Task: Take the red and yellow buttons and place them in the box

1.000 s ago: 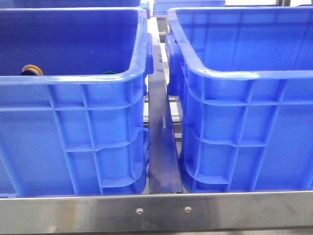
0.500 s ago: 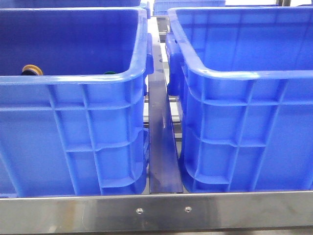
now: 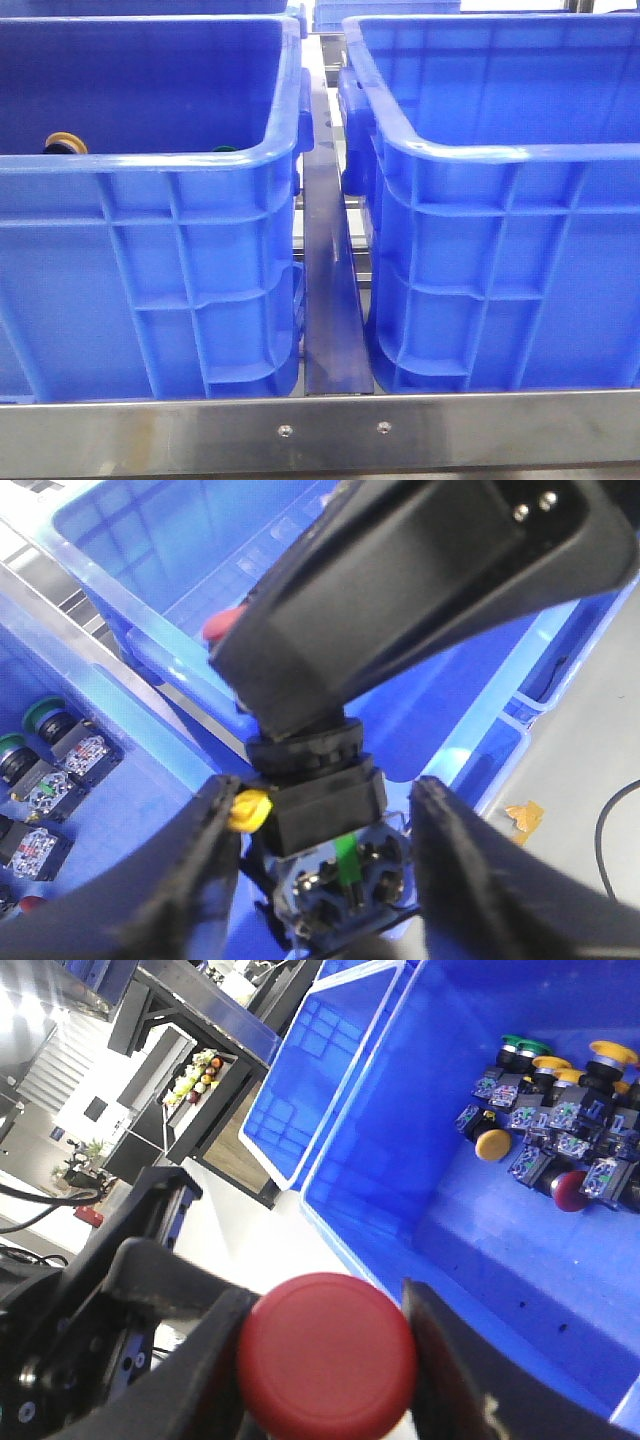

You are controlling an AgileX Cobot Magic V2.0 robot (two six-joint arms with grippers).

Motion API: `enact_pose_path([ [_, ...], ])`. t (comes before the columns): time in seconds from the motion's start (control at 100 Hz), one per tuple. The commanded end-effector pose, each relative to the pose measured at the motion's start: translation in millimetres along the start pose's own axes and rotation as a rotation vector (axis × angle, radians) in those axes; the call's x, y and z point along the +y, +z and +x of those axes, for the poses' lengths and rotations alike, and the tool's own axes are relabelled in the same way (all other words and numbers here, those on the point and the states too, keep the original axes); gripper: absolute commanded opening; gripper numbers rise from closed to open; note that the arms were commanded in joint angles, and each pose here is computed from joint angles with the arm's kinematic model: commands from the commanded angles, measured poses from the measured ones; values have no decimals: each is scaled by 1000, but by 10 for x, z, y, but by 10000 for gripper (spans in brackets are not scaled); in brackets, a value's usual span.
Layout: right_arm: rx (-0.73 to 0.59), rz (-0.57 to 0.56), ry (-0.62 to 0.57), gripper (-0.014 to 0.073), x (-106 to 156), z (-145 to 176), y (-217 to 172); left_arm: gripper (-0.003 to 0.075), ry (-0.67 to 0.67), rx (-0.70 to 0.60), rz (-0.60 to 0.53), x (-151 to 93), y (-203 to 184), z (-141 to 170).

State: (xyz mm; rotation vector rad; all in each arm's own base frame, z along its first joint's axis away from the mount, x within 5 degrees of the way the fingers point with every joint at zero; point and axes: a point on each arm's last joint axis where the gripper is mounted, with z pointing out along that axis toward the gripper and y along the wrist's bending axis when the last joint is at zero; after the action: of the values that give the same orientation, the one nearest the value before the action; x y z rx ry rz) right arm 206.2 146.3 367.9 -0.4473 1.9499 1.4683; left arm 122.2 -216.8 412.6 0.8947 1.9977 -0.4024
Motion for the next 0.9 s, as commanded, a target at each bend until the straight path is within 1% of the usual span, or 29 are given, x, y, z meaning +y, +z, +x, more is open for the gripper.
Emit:
enact_pose_path([
  [0.0, -62, -55, -34, 181, 163, -109, -48, 444, 2, -104, 22, 4, -134, -128],
  [0.01, -62, -54, -35, 181, 163, -110, -48, 469, 2, -104, 22, 4, -134, -128],
  [0.06, -70, -45, -41, 181, 154, -117, -48, 533, 2, -104, 22, 4, -134, -128],
  [0.11, -80, -33, -47, 181, 142, -127, -53, 562, 2, -104, 22, 4, -134, -128],
  [0.31, -138, 22, -77, 181, 74, -207, -156, 557, 10, -112, -2, 37, -156, -133],
  [0.43, -206, 85, -93, 181, 16, -293, -313, 557, 0, -124, -19, 99, -200, -141],
  [0.57, -267, 156, -107, 181, -54, -370, -506, 557, -50, -136, -92, 321, -241, -153],
  [0.71, -288, 206, -127, 181, -90, -395, -632, 557, -126, -130, -185, 603, -246, -138],
  [0.89, -310, 252, -145, 181, -106, -412, -717, 557, -202, -91, -295, 931, -119, 60],
])
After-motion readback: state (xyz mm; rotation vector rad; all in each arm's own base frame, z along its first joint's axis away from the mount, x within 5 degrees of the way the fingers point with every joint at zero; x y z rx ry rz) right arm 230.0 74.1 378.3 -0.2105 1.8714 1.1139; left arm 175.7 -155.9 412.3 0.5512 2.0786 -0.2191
